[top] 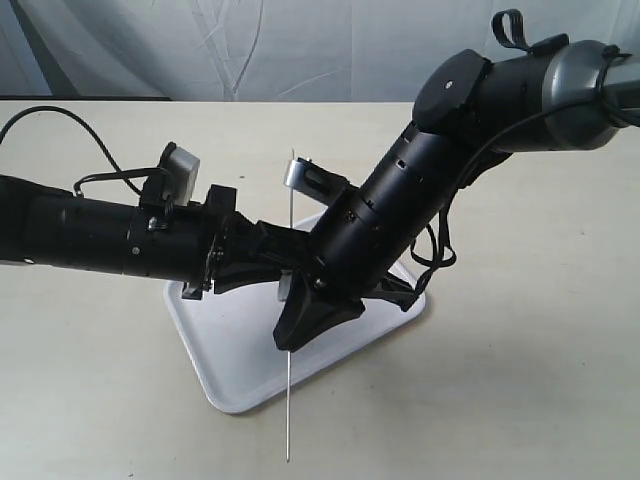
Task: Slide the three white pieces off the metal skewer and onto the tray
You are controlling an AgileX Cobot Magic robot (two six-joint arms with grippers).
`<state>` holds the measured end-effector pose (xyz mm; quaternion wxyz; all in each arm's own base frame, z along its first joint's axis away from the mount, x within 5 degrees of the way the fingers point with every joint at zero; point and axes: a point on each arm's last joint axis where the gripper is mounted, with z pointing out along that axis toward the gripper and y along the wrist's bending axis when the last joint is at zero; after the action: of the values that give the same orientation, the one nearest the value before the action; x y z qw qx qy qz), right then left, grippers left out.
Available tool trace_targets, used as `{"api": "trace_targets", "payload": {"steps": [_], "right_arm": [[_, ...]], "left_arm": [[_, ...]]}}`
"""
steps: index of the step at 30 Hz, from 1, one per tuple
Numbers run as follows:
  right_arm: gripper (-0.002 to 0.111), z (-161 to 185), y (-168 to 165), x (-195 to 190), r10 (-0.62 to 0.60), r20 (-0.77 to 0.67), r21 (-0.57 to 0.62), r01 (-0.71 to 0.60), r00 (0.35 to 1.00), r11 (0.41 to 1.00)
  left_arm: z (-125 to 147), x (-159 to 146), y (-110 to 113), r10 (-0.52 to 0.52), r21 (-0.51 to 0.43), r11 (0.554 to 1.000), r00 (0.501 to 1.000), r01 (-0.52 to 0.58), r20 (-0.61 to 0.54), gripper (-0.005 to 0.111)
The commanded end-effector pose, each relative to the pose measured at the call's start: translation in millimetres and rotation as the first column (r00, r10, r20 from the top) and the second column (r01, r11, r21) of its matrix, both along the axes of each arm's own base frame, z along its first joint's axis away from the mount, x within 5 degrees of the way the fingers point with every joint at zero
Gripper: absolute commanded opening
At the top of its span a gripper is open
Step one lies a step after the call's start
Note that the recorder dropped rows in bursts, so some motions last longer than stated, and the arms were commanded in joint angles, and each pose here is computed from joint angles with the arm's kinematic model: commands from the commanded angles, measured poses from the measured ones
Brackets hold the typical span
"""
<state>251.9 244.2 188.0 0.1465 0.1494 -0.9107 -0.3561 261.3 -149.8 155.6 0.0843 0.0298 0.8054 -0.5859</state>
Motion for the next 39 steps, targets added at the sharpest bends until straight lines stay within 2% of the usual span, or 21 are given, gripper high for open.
{"api": "trace_targets", "payload": {"steps": [1, 10, 14, 22, 31, 34, 39], "right_arm": [[-0.001, 1.6, -1.5, 0.3, 0.021, -0.003, 0.006, -0.021, 1.0, 1.0], [-0.001, 3.5, 1.6, -10.8, 0.085, -0.054, -0.004, -0.085, 0.995, 0.996], [-0.001, 2.8, 8.5, -19.8, 0.109, -0.063, -0.032, -0.111, 0.992, 0.993], [-0.001, -1.0, 10.7, -37.4, 0.15, -0.053, -0.231, -0.158, 0.987, 0.96], [-0.001, 16.1, 14.1, -53.3, 0.163, -0.01, -0.278, -0.159, 0.987, 0.947], [-0.001, 12.8, 8.3, -62.1, 0.182, 0.002, -0.356, -0.17, 0.983, 0.919], [-0.001, -5.7, -9.8, -84.2, 0.176, -0.089, -0.408, -0.197, 0.98, 0.891]], "left_arm": [[1.9, 0.4, -1.5, 0.002, -0.009, 1.0, 1.0, -0.002, 0.01, 0.018], [-2.1, 4.9, 0.4, 0.053, 0.038, 0.998, 0.999, -0.054, 0.012, 0.018], [-6.4, 7.7, 2.6, 0.085, 0.089, 0.992, 0.996, -0.087, 0.018, 0.018], [-11.1, 11.0, 6.0, 0.121, 0.147, 0.981, 0.992, -0.124, 0.027, 0.018], [-16.1, 23.8, 28.5, 0.227, 0.215, 0.949, 0.973, -0.231, 0.043, 0.018], [-15.1, 28.0, 36.2, 0.254, 0.21, 0.943, 0.966, -0.257, 0.044, 0.018], [-15.2, 29.4, 39.8, 0.267, 0.212, 0.939, 0.963, -0.27, 0.044, 0.018]]}}
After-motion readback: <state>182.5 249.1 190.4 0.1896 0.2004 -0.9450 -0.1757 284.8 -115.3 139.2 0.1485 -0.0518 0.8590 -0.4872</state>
